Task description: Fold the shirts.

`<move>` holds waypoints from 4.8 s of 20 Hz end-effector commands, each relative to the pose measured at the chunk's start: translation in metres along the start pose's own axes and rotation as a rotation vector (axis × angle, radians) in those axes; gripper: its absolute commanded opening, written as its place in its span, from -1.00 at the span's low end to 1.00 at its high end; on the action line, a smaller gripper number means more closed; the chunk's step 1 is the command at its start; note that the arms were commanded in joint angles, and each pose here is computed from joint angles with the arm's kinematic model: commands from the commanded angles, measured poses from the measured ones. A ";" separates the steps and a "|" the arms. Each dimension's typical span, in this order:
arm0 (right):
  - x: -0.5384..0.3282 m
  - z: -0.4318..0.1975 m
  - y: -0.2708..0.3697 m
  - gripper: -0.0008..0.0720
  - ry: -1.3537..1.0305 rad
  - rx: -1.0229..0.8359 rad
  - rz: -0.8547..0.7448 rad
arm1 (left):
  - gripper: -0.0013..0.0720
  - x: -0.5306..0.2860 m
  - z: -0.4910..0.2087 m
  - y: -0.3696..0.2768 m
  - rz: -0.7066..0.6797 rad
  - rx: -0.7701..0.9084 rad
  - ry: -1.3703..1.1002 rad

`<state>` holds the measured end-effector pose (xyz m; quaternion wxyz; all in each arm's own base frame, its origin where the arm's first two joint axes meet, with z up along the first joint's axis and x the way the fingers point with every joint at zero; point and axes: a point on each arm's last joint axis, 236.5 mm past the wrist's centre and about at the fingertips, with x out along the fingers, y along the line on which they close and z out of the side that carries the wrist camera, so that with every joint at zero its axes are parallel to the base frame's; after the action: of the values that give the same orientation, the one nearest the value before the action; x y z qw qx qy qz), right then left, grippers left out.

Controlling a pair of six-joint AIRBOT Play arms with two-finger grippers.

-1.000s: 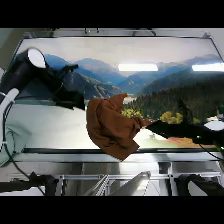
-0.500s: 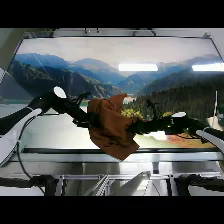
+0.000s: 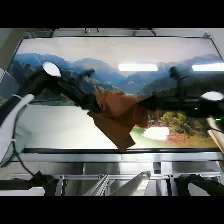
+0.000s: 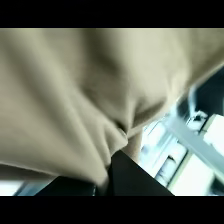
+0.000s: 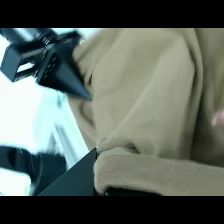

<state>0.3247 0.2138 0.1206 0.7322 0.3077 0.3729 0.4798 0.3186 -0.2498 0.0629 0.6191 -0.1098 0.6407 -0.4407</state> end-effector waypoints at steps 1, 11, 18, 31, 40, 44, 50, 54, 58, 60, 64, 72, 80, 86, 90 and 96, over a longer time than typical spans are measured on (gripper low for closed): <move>-0.061 0.064 0.132 -0.93 -0.220 -0.294 0.095 | -0.96 -0.116 0.023 -0.101 0.076 0.253 -0.275; -0.106 0.055 0.263 -0.93 -0.353 -0.688 -0.023 | -0.89 -0.187 -0.006 -0.226 0.124 0.566 -0.550; 0.016 -0.015 0.084 -0.93 0.070 -0.234 -0.087 | -0.89 -0.058 0.017 -0.083 0.039 0.253 -0.177; -0.069 -0.029 -0.160 0.82 0.120 0.191 -0.535 | 1.00 0.011 -0.078 0.062 -0.059 -0.364 0.129; -0.018 -0.064 -0.220 0.55 0.123 0.511 -0.365 | 0.96 0.146 -0.117 0.049 0.067 -0.301 0.167; 0.015 -0.075 -0.222 0.48 0.168 0.504 -0.359 | 0.94 0.170 -0.095 0.056 0.058 -0.311 0.226; 0.031 -0.041 -0.209 -0.93 0.166 0.379 -0.350 | -0.96 0.168 -0.086 0.047 0.008 -0.288 0.318; -0.017 0.009 -0.170 -0.93 0.097 0.229 -0.363 | -0.91 0.131 -0.073 0.016 -0.014 -0.193 0.248; -0.104 0.078 -0.094 -0.93 -0.108 -0.010 -0.449 | -0.91 0.019 -0.054 -0.052 -0.104 -0.064 0.029; -0.150 0.112 -0.039 -0.93 -0.243 -0.163 -0.513 | -0.91 -0.063 -0.036 -0.092 -0.103 0.041 -0.201; -0.199 0.150 0.119 -0.93 -0.539 -0.505 -0.532 | -0.91 -0.209 -0.031 -0.152 0.077 0.242 -0.650; -0.273 0.120 0.348 -0.93 -1.037 -1.053 -0.704 | -0.90 -0.337 -0.088 -0.269 0.444 0.535 -1.115; -0.235 0.157 0.265 -0.93 -0.769 -0.907 -0.611 | -0.90 -0.289 -0.028 -0.220 0.252 0.514 -0.831; -0.125 0.181 -0.010 -0.93 -0.273 -0.389 -0.485 | -0.89 -0.153 0.050 0.001 0.178 0.133 -0.377; -0.065 0.161 -0.134 -0.84 -0.157 -0.133 -0.464 | -0.18 -0.119 0.073 0.127 0.132 -0.102 -0.328; -0.102 0.133 -0.148 -0.38 -0.098 0.075 -0.418 | 0.99 -0.174 0.051 0.202 0.096 -0.348 -0.328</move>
<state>0.5026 0.0665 0.1132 0.8610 0.2309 0.3556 0.2811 0.4882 -0.0720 0.0661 0.7406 -0.2134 0.5622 -0.3000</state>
